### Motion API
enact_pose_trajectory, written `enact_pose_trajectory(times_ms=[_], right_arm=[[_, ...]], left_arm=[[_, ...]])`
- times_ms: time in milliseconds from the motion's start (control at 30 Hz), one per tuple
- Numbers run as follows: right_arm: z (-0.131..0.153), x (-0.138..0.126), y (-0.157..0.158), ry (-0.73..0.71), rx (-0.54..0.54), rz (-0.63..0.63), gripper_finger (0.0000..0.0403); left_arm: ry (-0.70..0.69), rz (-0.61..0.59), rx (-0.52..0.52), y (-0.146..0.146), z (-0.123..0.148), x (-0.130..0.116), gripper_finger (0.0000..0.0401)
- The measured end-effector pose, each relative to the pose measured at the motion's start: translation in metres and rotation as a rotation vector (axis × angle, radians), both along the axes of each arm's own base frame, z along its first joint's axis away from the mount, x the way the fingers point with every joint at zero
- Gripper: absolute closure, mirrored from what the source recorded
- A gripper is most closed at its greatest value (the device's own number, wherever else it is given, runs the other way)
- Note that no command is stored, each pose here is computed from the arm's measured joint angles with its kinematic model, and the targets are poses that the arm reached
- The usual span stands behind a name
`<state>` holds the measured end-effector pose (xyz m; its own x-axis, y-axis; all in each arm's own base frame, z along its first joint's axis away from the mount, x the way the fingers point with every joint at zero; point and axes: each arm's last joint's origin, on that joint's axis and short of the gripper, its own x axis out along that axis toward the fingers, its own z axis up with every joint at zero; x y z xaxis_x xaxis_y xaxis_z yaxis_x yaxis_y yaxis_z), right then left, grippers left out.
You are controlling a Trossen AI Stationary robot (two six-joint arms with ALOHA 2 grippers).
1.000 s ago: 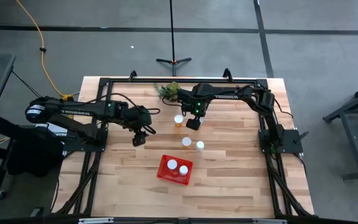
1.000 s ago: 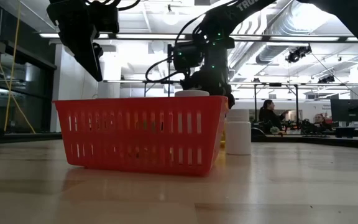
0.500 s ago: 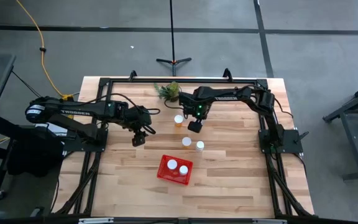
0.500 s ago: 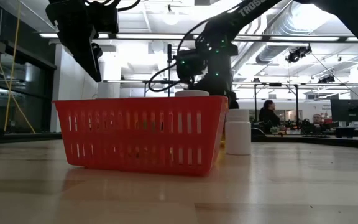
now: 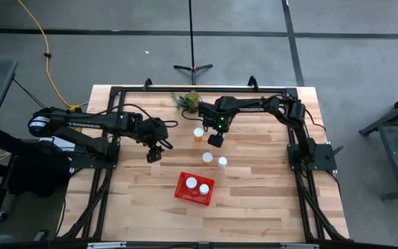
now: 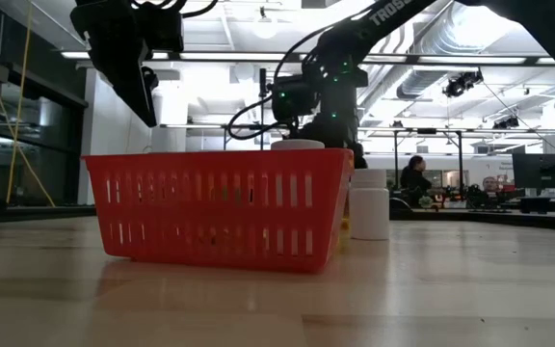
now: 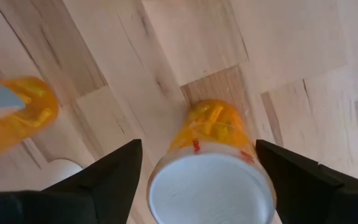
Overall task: Pick and place pill bottles into a basket
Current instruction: Put the top right orange pill bottle into the basket
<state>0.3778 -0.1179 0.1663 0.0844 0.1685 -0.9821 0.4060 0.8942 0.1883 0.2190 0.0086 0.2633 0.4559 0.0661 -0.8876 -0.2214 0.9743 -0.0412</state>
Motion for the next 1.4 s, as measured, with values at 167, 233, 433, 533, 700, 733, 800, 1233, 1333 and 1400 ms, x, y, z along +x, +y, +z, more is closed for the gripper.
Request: enact_pose_trajectory(times_ms=[167,233,433,533,700,733,800,1233,1333,1400], right_arm=[[0.000,0.000,0.000,0.000,-0.002,0.001,0.0129],[0.000,0.000,0.000,0.000,-0.002,0.001,0.0142],[0.000,0.000,0.000,0.001,-0.002,0.001,0.0181],[0.000,0.000,0.000,0.003,-0.005,-0.001,0.0199],[0.000,0.000,0.001,0.008,-0.003,-0.007,0.0207],[0.000,0.000,0.001,0.010,-0.005,-0.007,0.0205],[0.001,0.000,0.002,0.016,-0.005,-0.008,0.0199],[0.048,0.015,0.020,0.009,-0.051,0.049,0.0203],[0.065,0.021,0.032,-0.009,-0.080,0.072,0.0197],[0.076,0.025,0.040,-0.031,-0.084,0.072,0.0199]], left_arm=[[0.000,0.000,0.000,0.000,0.000,0.000,0.0114],[0.000,0.000,0.000,0.000,0.000,0.000,0.0114],[0.003,0.000,0.000,0.000,0.000,0.000,0.0114],[0.008,0.000,0.000,0.000,0.000,-0.001,0.0114],[0.008,0.000,0.000,0.000,0.000,-0.001,0.0114],[0.008,0.000,0.000,0.000,0.000,-0.001,0.0114],[0.008,0.000,0.000,0.000,0.000,-0.001,0.0114],[0.008,-0.010,0.005,0.000,0.000,-0.001,0.0114],[0.009,-0.023,0.012,0.000,0.000,-0.001,0.0114],[0.009,-0.026,0.014,0.000,0.000,-0.001,0.0114]])
